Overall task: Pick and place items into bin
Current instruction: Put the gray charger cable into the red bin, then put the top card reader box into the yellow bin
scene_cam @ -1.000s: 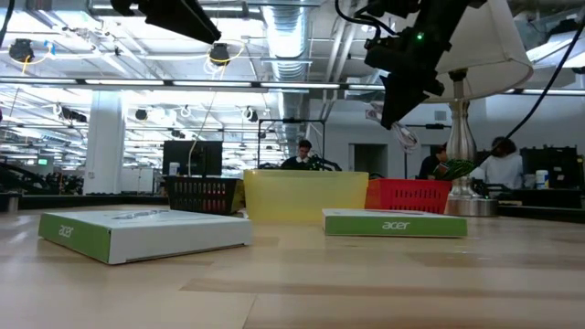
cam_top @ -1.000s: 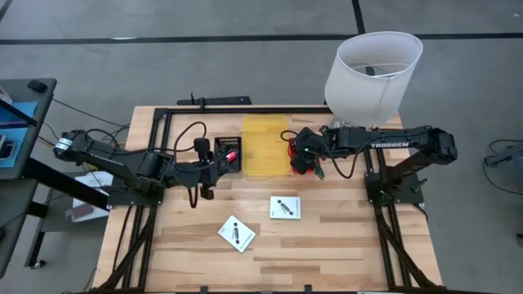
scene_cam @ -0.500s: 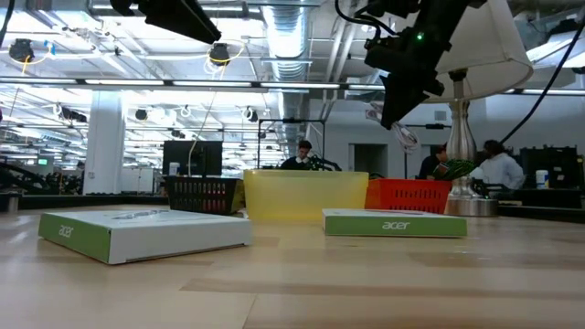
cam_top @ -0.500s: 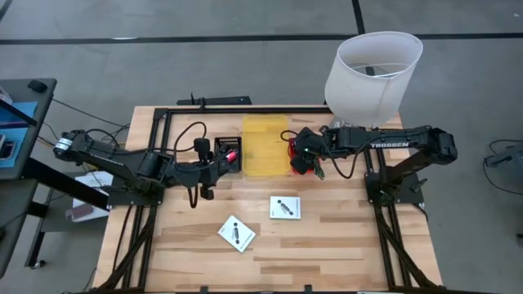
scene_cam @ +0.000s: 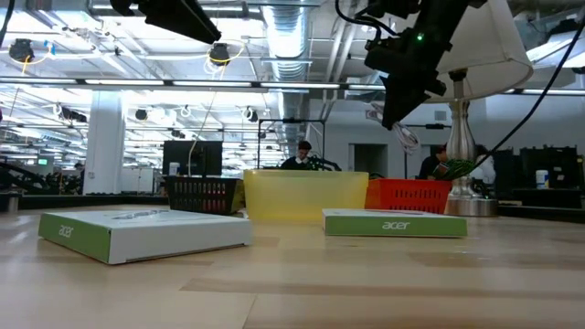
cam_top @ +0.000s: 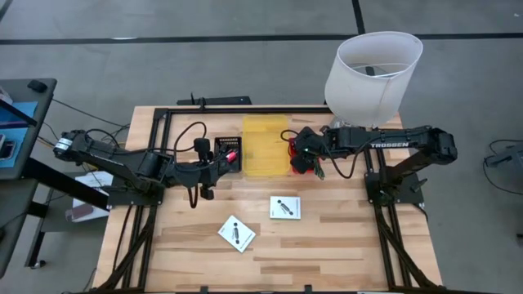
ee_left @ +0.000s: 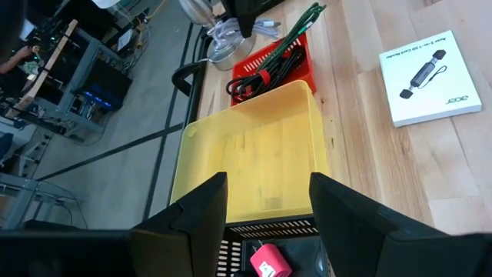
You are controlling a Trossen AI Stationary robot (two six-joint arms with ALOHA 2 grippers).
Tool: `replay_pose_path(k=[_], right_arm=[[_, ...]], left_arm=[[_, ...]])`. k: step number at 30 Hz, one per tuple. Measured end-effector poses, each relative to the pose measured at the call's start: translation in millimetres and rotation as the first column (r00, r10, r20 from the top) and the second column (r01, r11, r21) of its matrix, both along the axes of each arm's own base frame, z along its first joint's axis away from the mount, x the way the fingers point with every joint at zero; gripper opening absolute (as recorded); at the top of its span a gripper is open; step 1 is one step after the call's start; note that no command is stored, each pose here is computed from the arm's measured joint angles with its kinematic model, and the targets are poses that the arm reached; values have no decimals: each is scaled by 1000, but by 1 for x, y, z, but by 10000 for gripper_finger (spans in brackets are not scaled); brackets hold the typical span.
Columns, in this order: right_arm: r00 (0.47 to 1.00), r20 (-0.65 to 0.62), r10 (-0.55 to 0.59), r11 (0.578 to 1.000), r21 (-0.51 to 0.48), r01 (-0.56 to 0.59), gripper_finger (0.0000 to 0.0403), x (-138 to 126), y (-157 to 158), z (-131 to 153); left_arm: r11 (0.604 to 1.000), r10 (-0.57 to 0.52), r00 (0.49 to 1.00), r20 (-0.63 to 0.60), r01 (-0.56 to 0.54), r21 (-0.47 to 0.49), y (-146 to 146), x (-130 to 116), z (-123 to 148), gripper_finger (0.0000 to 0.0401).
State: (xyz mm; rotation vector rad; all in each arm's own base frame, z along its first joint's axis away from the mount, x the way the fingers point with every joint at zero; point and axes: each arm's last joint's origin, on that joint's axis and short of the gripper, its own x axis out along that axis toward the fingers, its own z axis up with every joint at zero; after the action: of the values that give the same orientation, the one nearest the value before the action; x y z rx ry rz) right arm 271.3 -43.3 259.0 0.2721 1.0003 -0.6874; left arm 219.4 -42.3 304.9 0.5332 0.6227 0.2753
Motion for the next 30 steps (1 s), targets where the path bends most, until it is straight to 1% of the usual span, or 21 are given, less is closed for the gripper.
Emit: replay_pose_path(k=[12, 18, 30], right_arm=[[999, 0, -42, 999, 0, 42, 46, -2, -11, 0], [999, 3, -42, 999, 24, 42, 47, -2, -14, 0], [999, 3, -42, 999, 24, 41, 102, -2, -14, 0]], left_arm=[[1000, 0, 1000, 0, 0, 0, 0, 0, 0, 178], [1000, 0, 1000, 0, 0, 0, 0, 0, 0, 178], [1000, 0, 1000, 0, 0, 0, 0, 0, 0, 178]])
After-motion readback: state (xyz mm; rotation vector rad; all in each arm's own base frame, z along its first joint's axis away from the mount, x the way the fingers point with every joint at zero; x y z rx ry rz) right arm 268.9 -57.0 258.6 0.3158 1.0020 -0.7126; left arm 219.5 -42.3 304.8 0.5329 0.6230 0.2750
